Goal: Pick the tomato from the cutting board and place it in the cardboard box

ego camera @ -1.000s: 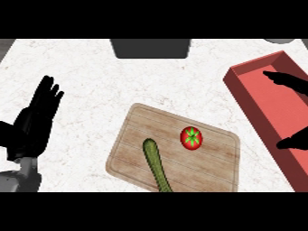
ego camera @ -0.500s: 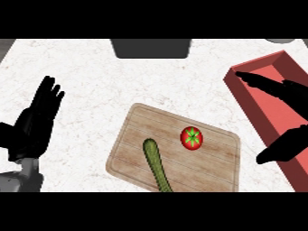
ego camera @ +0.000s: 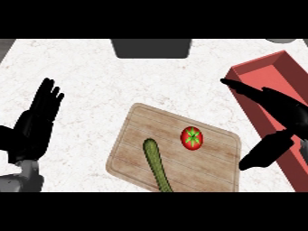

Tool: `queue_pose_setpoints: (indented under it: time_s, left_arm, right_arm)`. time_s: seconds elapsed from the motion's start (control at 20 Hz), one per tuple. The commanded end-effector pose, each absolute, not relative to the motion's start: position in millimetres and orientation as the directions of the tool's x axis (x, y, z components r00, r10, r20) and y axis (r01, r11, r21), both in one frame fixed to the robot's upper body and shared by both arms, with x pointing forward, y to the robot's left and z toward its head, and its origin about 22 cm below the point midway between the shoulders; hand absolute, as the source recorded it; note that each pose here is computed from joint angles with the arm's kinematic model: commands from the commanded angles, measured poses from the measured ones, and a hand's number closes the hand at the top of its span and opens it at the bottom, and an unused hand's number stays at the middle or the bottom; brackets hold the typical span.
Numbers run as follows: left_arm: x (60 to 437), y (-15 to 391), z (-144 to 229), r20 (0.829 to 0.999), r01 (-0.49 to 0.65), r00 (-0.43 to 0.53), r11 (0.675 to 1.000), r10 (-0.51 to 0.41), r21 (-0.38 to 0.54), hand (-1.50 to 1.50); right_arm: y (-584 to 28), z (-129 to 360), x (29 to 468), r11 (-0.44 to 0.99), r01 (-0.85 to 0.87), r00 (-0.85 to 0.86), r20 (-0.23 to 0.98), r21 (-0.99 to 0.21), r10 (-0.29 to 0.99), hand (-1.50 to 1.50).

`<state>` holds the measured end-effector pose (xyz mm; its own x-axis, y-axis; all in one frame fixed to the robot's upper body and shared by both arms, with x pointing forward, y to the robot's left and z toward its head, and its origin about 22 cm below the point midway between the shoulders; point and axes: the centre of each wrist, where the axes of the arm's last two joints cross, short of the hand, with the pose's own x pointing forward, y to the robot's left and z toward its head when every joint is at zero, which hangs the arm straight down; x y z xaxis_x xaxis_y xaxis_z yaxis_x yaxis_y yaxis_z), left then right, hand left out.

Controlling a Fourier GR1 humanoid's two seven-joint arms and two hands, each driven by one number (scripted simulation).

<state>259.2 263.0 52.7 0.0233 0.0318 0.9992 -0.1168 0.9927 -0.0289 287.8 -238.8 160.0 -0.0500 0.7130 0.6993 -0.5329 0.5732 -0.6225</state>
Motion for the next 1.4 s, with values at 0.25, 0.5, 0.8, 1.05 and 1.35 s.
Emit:
queue_pose_setpoints:
  time_s: [0.25, 0.5, 0.8, 1.05, 1.35]
  left_arm:
    - [261.3, 257.9, 55.5, 0.999, -0.092, 0.037, 0.996, 0.024, -0.021, 0.0]
    - [250.3, 255.3, 57.0, 1.0, -0.128, 0.016, 0.992, 0.015, -0.013, 0.0]
    - [258.0, 260.2, 62.6, 0.999, -0.098, 0.028, 0.995, 0.038, -0.035, 0.0]
    - [264.1, 243.0, 42.9, 1.0, -0.106, 0.011, 0.994, 0.013, -0.012, 0.0]
    - [281.9, 269.3, 55.4, 0.999, -0.13, 0.018, 0.991, 0.027, -0.025, 0.0]
  right_arm:
    - [-202.7, 147.8, 284.5, 0.587, -0.526, -0.015, 0.697, -0.615, 0.717, -1.5]
    - [-203.1, 129.7, 265.7, 0.601, -0.504, -0.011, 0.701, -0.62, 0.713, -1.5]
    - [-210.9, 101.5, 299.8, 0.585, -0.532, -0.011, 0.696, -0.612, 0.718, -1.5]
    - [-178.4, 96.9, 289.0, 0.576, -0.551, -0.012, 0.696, -0.604, 0.718, -1.5]
    - [-187.7, 87.2, 297.0, 0.549, -0.528, -0.008, 0.65, -0.648, 0.76, -1.5]
